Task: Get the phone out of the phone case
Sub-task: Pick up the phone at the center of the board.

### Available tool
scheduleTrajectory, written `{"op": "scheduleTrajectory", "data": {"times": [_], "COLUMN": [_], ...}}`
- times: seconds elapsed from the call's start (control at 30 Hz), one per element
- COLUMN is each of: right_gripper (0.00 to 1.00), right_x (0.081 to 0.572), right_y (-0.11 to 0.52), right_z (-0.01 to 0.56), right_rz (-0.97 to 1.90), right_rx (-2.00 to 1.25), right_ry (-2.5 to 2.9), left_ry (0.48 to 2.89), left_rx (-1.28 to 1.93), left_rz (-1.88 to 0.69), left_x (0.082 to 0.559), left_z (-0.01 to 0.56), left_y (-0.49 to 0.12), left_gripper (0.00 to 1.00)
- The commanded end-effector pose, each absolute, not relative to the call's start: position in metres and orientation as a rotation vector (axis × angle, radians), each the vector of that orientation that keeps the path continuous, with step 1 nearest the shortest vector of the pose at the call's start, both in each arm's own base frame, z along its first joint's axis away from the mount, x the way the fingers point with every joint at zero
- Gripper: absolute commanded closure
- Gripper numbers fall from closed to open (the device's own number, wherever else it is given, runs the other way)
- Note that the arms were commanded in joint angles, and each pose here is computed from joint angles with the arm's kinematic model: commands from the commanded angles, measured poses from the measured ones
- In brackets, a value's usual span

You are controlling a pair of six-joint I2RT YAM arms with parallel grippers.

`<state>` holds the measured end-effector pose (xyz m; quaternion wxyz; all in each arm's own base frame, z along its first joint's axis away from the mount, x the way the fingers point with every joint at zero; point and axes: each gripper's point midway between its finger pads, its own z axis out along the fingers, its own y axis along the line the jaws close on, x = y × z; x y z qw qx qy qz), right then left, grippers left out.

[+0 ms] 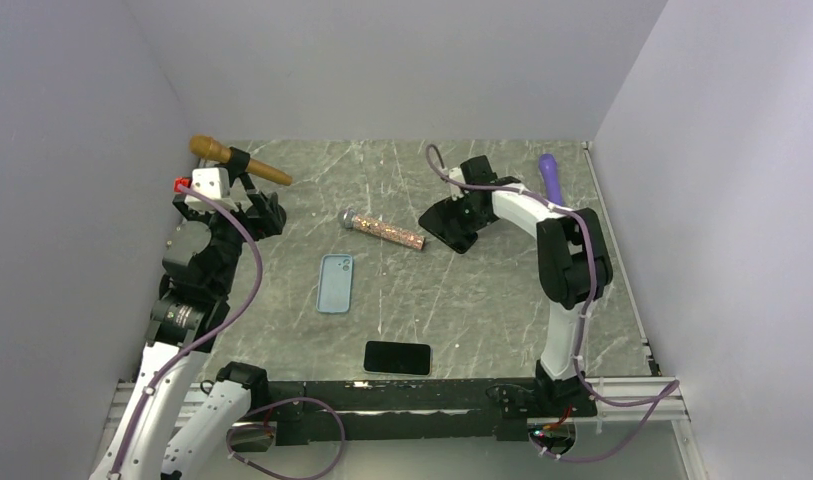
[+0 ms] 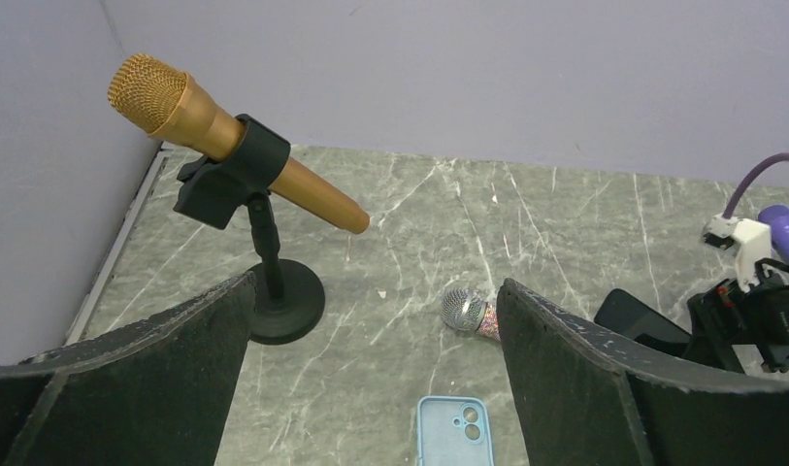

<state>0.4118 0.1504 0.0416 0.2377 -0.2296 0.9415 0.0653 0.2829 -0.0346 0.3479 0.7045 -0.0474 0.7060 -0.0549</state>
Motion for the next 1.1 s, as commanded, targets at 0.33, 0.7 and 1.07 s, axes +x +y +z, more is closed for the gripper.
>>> {"op": "scheduleTrajectory", "data": {"times": [0.33, 0.7, 1.07], "right_gripper": [0.0, 0.03, 0.73], "right_x": [0.421, 0.409, 0.428], "right_y": [0.182, 0.162, 0.193], "right_z": [0.011, -0.03, 0.02], "right_rz": [0.333, 0.127, 0.325], "right_rx": [-1.061, -1.017, -0.796], "right_ry": [2.512, 2.75, 2.601], "left_ry": [1.542, 1.567, 1.58], "left_rx": [-0.073, -0.085, -0.035], "left_rz": [-0.163, -0.153, -0.22], "left_x": [0.285, 0.292, 0.295], "left_z": [0.353, 0.345, 0.341], "left_y": [-0.043, -0.042, -0.057], "left_gripper": [0.01, 0.01, 0.01]}}
